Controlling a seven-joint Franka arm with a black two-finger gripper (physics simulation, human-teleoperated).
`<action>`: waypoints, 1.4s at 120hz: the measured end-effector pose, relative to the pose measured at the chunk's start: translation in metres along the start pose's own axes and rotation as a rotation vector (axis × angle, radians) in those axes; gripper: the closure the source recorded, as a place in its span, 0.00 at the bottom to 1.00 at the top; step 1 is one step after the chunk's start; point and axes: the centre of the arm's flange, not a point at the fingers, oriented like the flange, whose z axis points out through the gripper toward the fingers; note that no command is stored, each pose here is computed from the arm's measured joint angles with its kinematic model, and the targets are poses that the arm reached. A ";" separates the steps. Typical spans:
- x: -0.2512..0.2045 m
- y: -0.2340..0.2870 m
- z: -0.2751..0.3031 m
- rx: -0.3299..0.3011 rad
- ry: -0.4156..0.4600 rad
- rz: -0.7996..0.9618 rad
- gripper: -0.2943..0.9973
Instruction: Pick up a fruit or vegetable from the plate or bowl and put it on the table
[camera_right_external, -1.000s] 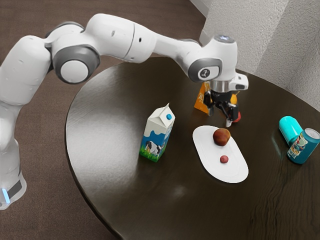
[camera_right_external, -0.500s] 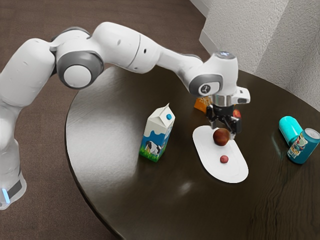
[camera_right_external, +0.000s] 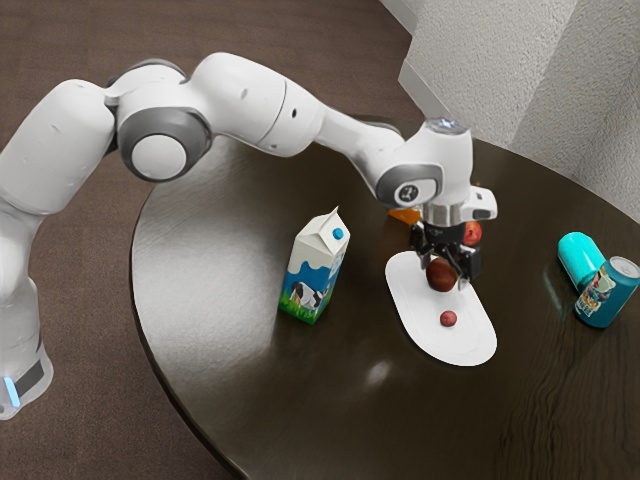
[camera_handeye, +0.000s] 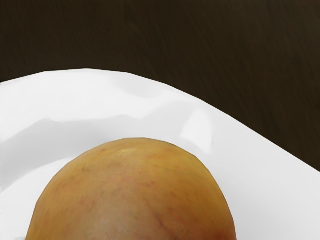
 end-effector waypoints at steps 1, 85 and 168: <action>0.000 0.000 0.000 0.000 0.000 0.000 0.23; -0.039 0.133 -0.053 -0.104 0.126 0.188 0.50; -0.055 0.068 -0.282 0.125 0.006 0.073 0.23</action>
